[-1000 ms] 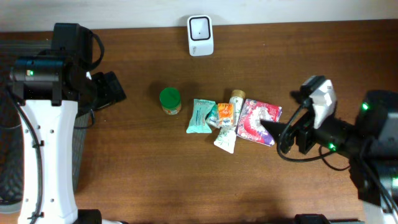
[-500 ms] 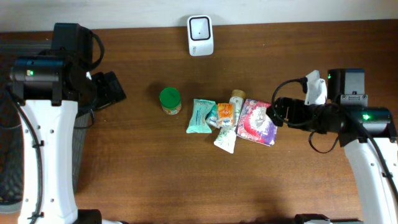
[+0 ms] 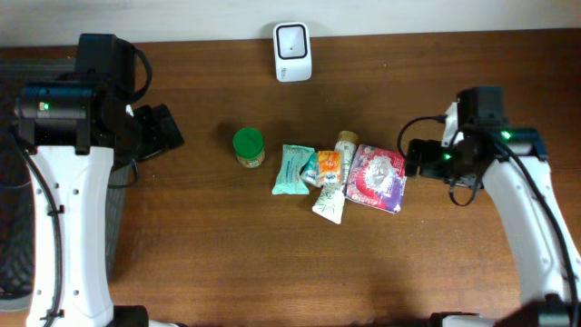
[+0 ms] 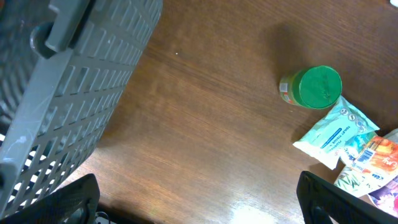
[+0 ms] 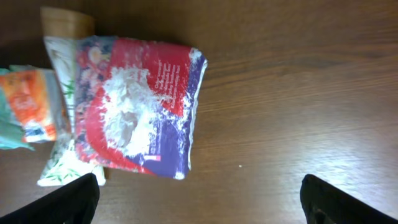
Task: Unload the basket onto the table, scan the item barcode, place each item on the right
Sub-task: 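Move the right gripper toward the red-purple package, then lower the right gripper and grasp the red-purple package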
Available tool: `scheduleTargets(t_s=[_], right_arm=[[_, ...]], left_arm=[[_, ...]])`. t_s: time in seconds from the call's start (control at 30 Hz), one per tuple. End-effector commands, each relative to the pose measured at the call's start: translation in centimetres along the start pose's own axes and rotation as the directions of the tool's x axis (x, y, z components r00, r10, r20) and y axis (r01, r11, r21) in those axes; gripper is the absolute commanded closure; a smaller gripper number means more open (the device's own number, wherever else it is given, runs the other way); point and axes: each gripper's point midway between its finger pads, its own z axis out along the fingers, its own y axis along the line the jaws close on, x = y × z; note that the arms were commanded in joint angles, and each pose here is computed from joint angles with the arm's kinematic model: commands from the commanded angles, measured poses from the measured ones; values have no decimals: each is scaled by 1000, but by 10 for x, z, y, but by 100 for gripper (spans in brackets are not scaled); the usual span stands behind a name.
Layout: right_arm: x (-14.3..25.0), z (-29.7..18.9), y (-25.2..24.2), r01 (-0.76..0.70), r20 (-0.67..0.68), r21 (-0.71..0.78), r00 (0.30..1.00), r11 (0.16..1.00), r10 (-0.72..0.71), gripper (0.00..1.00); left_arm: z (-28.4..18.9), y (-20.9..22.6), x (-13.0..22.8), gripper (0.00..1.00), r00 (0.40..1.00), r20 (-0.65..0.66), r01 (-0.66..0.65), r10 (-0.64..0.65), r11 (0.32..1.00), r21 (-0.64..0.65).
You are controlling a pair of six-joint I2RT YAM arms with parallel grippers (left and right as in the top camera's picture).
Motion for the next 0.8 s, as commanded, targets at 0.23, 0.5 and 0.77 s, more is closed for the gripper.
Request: scheduleTargets(t_s=[0.23,0.5,0.77], right_arm=[[24,81,19,-86,-304,-119,952,989,46,1],[16,88,19,-67,-261,-123,965,990,32,1],[32,103,13,-74,-294,-112,955,991,38,2]], left_arm=[[-8,2,-1,1,1000,22,20,-20,1000,12],[-8,2,-1,1,1000,22,20,-20,1000,12],[-8,2,-1,1,1000,23,20,-20,1000,12]])
